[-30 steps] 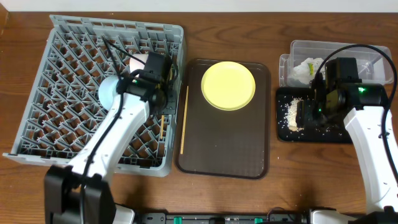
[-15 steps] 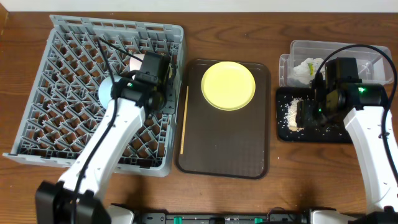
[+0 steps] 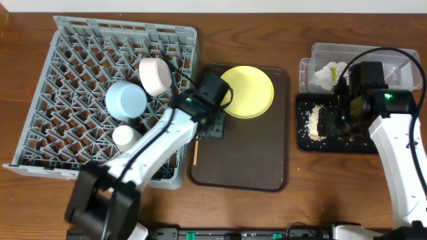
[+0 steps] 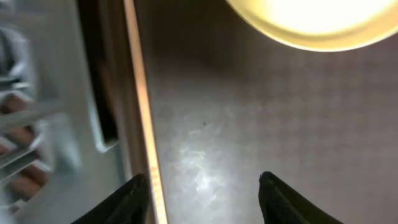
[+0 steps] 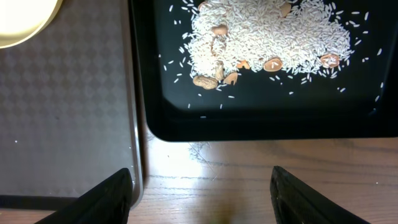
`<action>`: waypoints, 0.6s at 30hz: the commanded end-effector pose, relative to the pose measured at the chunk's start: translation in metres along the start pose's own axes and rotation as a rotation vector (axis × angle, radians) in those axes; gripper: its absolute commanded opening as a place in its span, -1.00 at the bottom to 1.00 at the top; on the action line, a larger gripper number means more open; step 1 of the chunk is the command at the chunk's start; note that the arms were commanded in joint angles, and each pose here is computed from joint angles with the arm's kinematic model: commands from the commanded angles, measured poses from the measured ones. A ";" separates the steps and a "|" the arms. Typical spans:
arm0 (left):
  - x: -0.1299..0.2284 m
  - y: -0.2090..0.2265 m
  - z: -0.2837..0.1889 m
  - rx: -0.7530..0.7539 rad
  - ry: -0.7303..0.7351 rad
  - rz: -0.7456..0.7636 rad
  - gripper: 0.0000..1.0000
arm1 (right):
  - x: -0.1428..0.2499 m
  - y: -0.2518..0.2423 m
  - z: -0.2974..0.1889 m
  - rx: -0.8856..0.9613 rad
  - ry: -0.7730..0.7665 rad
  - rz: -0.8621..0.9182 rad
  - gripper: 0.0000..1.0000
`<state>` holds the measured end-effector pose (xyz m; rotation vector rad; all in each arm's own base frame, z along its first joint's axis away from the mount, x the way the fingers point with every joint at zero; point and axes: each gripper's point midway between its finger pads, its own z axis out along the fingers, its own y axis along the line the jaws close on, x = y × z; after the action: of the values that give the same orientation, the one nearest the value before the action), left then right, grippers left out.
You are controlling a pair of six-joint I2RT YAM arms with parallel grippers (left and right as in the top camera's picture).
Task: Sort waste into correct bins and load items into the dishwasher
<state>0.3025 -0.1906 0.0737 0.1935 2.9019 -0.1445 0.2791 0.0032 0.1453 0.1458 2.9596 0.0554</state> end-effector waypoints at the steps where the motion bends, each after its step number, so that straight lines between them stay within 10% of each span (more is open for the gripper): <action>1: 0.007 0.007 0.028 -0.067 0.043 -0.024 0.15 | -0.004 0.000 -0.007 -0.006 -0.027 -0.004 0.38; 18: 0.030 0.028 0.078 -0.193 0.168 -0.037 0.15 | -0.004 0.000 -0.007 -0.006 -0.027 -0.004 0.38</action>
<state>0.3014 -0.1767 0.0047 0.1359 3.0272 0.0784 0.2790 0.0032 0.1453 0.1458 2.9600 0.0554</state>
